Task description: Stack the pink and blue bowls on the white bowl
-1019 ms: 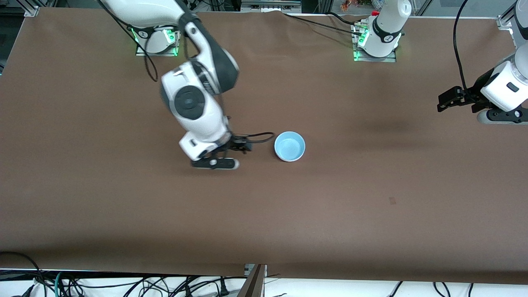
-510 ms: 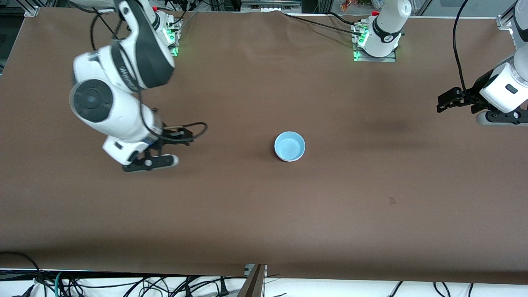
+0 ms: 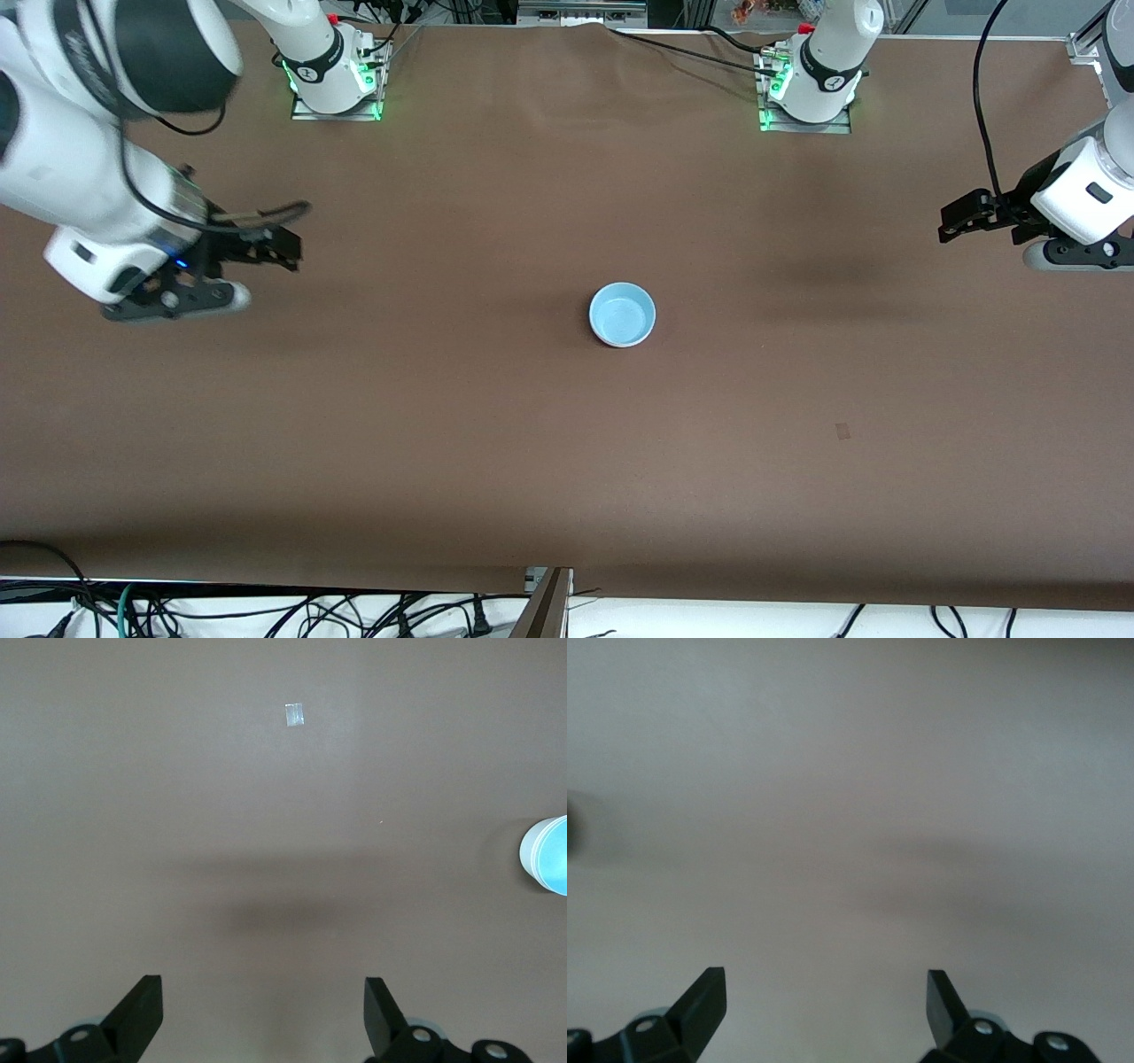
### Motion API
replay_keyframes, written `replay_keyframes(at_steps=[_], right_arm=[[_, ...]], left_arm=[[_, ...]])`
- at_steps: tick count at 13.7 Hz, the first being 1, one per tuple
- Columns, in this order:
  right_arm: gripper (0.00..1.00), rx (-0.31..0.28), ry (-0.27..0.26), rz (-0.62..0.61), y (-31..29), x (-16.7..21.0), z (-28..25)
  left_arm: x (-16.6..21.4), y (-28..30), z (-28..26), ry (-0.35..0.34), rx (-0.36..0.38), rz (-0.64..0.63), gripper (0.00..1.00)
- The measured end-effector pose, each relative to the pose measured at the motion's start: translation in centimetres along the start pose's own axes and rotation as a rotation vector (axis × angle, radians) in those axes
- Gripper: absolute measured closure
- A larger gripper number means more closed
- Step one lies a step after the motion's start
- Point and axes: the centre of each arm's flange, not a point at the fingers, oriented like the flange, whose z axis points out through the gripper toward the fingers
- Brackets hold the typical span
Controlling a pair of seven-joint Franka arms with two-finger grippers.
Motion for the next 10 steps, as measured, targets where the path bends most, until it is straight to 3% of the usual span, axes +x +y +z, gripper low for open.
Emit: replay_keyframes(at_steps=[5,10], right_arm=[[0.00,-0.004,-0.051,0.069,4.8,-2.1,-0.5],[0.00,-0.010,0.013,0.121,8.2,-4.1,-3.8]], left_arm=[[0.0,0.0,0.0,-0.001,0.000,0.000,0.00],[0.0,0.0,0.1,-0.001,0.000,0.000,0.00]])
